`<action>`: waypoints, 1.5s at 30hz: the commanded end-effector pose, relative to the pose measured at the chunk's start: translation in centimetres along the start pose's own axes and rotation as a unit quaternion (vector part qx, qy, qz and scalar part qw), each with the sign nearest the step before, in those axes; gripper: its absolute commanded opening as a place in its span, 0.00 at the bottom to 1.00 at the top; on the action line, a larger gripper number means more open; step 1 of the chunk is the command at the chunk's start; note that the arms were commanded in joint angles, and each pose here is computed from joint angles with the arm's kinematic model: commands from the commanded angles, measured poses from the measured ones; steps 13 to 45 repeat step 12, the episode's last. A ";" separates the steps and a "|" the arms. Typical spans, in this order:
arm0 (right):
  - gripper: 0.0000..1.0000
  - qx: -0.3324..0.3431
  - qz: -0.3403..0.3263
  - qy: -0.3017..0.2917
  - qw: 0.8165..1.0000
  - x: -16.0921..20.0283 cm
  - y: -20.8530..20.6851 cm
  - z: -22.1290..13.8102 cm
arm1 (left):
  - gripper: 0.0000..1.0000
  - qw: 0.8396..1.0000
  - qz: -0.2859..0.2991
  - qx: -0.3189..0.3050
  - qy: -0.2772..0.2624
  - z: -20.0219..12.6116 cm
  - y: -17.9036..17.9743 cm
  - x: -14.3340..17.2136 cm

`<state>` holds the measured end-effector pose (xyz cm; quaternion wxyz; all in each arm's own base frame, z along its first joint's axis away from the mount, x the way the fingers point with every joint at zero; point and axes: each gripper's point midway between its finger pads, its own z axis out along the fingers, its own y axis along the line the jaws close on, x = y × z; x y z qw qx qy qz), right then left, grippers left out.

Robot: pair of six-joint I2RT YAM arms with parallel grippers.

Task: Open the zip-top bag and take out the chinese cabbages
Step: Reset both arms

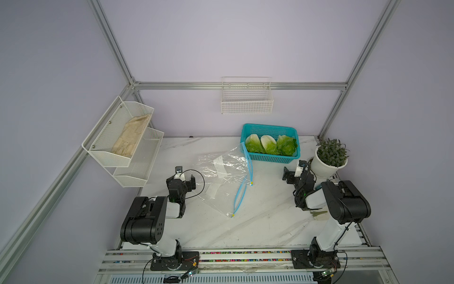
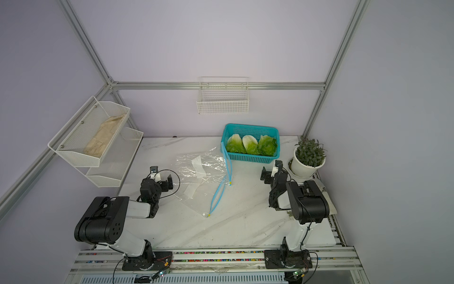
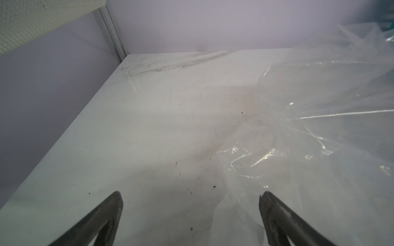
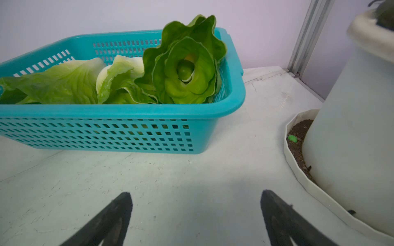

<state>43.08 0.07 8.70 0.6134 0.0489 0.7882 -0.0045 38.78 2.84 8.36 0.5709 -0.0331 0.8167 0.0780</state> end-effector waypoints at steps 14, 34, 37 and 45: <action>0.97 -0.004 -0.005 -0.016 1.000 -1.1 0.1 0.1 | 1.00 0.999 -0.010 -0.009 -0.047 0.4 0.5 -3.2; 0.97 -0.004 -0.005 -0.016 1.000 -1.1 0.1 0.1 | 1.00 0.999 -0.010 -0.009 -0.047 0.4 0.5 -3.2; 0.97 -0.004 -0.005 -0.016 1.000 -1.1 0.1 0.1 | 1.00 0.999 -0.010 -0.009 -0.047 0.4 0.5 -3.2; 0.97 -0.004 -0.005 -0.016 1.000 -1.1 0.1 0.1 | 1.00 0.999 -0.010 -0.009 -0.047 0.4 0.5 -3.2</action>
